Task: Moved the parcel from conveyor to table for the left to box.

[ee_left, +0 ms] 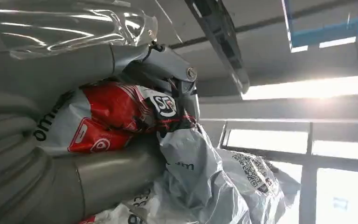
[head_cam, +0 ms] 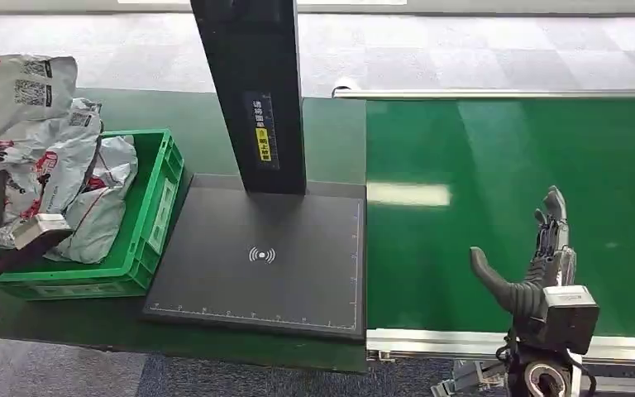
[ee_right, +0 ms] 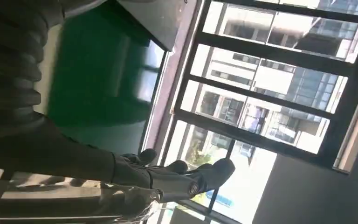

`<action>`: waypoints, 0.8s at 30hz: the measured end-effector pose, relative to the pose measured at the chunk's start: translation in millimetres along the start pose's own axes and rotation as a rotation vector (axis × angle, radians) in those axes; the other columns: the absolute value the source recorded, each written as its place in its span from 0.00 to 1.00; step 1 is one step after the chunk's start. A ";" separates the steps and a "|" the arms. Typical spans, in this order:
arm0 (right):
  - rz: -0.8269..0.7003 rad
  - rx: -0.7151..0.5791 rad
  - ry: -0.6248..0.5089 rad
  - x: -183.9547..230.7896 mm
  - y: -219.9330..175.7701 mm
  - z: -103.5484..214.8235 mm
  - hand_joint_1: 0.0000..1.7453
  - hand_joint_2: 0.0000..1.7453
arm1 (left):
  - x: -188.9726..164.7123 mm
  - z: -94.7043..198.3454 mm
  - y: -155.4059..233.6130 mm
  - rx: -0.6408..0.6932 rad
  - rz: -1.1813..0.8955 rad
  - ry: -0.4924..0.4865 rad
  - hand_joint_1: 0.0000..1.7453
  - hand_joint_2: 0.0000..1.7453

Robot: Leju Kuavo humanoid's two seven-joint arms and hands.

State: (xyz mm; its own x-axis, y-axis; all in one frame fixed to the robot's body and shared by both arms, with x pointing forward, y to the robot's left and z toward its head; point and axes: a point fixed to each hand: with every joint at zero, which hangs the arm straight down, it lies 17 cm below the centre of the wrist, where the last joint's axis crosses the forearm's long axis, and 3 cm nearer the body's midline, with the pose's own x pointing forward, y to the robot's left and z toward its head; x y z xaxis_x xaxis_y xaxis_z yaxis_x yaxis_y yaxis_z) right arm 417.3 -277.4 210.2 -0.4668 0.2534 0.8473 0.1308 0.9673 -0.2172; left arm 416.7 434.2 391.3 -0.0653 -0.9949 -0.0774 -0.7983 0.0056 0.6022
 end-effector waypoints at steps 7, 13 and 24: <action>-0.026 0.034 -0.037 11.2 16.2 -20.9 0.00 1.00 | 12.2 -20.2 -86.9 -0.199 0.000 0.031 0.99 1.00; -0.035 0.041 -0.036 10.2 20.2 -30.6 0.00 1.00 | 13.0 -50.0 -126.9 -0.273 0.036 0.027 1.00 1.00; -0.033 0.042 -0.027 6.2 20.6 -29.8 0.00 1.00 | 19.5 -74.3 -151.4 -0.322 0.009 0.023 0.82 1.00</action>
State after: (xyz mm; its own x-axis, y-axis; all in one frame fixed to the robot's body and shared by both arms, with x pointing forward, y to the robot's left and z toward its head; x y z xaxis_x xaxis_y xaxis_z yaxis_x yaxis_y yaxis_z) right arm 443.1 -256.2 225.4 -0.4937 0.2205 0.8412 0.0784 0.9747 -0.2095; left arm 580.8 406.5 357.7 -0.0553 -0.9969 -0.0553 -0.5670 -0.0142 0.8236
